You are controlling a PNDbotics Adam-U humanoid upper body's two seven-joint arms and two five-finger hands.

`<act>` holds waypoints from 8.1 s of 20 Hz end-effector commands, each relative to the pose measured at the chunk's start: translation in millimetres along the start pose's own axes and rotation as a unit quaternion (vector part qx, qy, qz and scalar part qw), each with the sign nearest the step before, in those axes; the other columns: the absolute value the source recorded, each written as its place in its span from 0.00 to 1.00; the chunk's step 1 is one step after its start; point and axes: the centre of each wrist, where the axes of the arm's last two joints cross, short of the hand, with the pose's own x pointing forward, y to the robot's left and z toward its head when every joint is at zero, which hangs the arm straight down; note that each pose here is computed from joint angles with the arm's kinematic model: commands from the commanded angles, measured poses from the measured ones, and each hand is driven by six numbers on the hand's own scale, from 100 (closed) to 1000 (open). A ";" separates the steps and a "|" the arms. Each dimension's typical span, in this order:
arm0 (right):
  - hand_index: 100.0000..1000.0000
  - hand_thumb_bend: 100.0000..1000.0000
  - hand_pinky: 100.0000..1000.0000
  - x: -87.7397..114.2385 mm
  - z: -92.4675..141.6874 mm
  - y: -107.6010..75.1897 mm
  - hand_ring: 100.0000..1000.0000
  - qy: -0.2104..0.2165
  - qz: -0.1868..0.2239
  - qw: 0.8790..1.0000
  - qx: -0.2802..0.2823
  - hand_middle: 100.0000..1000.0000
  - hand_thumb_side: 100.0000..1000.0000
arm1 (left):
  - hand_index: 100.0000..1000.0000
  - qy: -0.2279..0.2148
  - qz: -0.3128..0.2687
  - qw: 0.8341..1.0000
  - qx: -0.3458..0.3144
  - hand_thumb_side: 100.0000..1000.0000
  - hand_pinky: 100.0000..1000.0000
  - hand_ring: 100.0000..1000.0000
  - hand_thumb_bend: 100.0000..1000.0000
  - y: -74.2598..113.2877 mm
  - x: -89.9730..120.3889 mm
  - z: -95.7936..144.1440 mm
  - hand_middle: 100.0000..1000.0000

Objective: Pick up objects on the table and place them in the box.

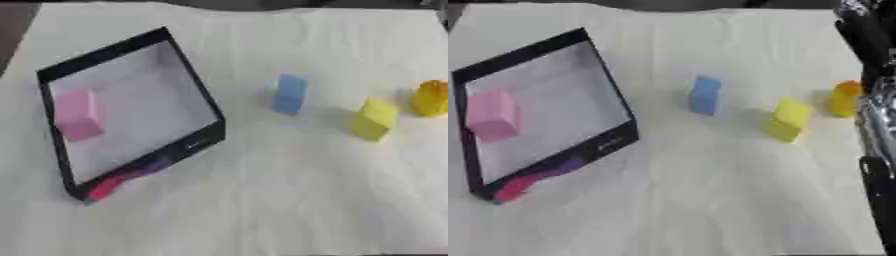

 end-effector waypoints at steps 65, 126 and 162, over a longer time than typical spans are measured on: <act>0.93 0.49 0.90 46.9 -29.6 84.5 0.90 -0.034 0.419 0.726 0.545 0.87 0.49 | 0.79 -0.002 -0.021 1.000 -0.013 0.49 0.65 0.63 0.27 7.8 1.6 -1.8 0.72; 0.77 0.24 0.83 -35.0 -52.0 74.0 0.74 0.072 0.455 0.729 0.506 0.66 0.19 | 0.78 0.001 -0.009 1.000 -0.010 0.51 0.65 0.62 0.24 3.8 2.2 -0.8 0.73; 0.60 0.13 0.77 81.6 -48.2 248.6 0.59 -0.142 0.395 0.706 0.571 0.46 0.00 | 0.79 -0.132 -0.021 0.991 -0.009 0.41 0.67 0.64 0.27 9.9 64.3 -33.3 0.73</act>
